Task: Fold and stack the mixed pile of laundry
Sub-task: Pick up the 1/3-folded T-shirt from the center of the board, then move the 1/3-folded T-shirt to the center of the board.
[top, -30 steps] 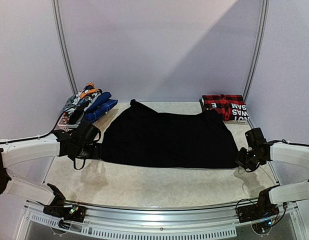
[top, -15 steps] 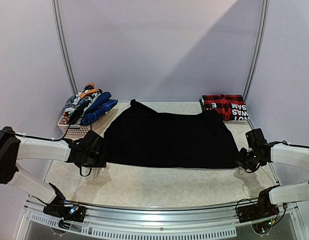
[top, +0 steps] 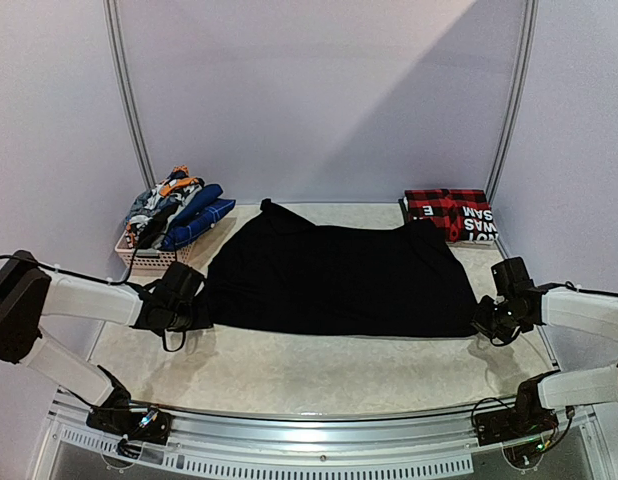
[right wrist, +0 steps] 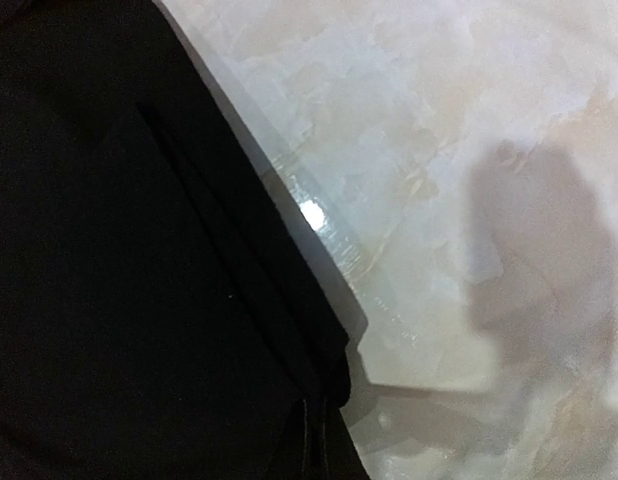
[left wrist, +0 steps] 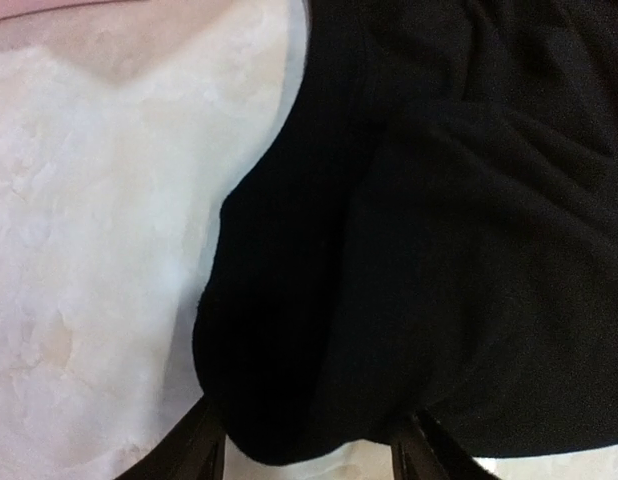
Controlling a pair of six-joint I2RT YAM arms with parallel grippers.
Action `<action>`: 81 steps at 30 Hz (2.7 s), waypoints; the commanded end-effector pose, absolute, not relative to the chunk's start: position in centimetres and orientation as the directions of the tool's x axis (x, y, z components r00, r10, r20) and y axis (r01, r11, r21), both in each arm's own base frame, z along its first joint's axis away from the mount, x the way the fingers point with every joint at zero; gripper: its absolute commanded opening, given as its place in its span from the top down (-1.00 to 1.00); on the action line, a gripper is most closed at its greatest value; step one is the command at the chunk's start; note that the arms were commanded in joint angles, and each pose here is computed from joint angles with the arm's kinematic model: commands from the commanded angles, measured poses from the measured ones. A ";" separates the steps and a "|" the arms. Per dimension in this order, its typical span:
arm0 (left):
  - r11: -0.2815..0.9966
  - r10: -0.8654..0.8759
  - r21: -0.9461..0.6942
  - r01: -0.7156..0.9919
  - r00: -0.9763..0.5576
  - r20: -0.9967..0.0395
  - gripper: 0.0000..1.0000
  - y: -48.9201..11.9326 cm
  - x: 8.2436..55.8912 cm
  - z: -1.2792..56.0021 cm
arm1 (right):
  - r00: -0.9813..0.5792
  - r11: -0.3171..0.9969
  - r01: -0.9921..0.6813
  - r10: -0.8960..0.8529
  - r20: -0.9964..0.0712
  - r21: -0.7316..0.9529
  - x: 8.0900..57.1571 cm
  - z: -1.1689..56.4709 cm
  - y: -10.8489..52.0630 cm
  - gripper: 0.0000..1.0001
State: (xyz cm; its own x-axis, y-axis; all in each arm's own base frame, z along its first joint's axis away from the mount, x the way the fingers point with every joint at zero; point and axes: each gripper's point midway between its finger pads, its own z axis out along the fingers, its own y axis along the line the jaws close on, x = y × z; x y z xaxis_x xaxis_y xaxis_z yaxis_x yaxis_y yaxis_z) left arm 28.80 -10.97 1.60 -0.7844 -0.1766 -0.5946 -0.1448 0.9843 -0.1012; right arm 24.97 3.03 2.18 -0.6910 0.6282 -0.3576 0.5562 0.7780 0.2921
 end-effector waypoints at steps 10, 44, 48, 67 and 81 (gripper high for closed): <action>0.953 -0.296 -0.239 -0.185 -0.730 -0.616 -0.25 -10.4 30.2 0.7 | -0.687 0.776 0.575 0.631 -0.361 0.261 24.6 1.7 2.4 1.00; 0.921 -0.380 -0.321 -0.221 -0.688 -0.618 1.00 -8.0 26.7 5.2 | -0.747 0.803 0.552 0.596 -0.293 0.224 22.3 3.8 2.8 1.00; 0.911 -0.408 -0.327 -0.252 -0.670 -0.620 1.00 -6.8 24.8 6.6 | -0.769 0.815 0.537 0.579 -0.272 0.217 21.3 4.2 2.9 1.00; 0.841 -0.533 -0.432 -0.326 -0.634 -0.561 0.71 -5.6 20.9 10.6 | -0.723 0.748 0.589 0.657 -0.213 0.307 18.1 5.7 3.6 1.00; 0.849 -0.527 -0.427 -0.310 -0.547 -0.651 0.03 -4.4 21.8 12.7 | -0.705 0.730 0.619 0.679 -0.204 0.290 16.8 3.7 3.2 0.43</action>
State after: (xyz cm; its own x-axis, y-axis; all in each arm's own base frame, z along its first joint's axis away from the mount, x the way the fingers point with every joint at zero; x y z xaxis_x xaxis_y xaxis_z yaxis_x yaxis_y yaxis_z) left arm 20.96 -4.80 11.49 -0.5753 -0.5493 -0.6061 -0.3193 0.8330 -0.4519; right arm 17.14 4.04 3.79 -0.7249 0.6645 -0.1814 0.5972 0.7375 0.3154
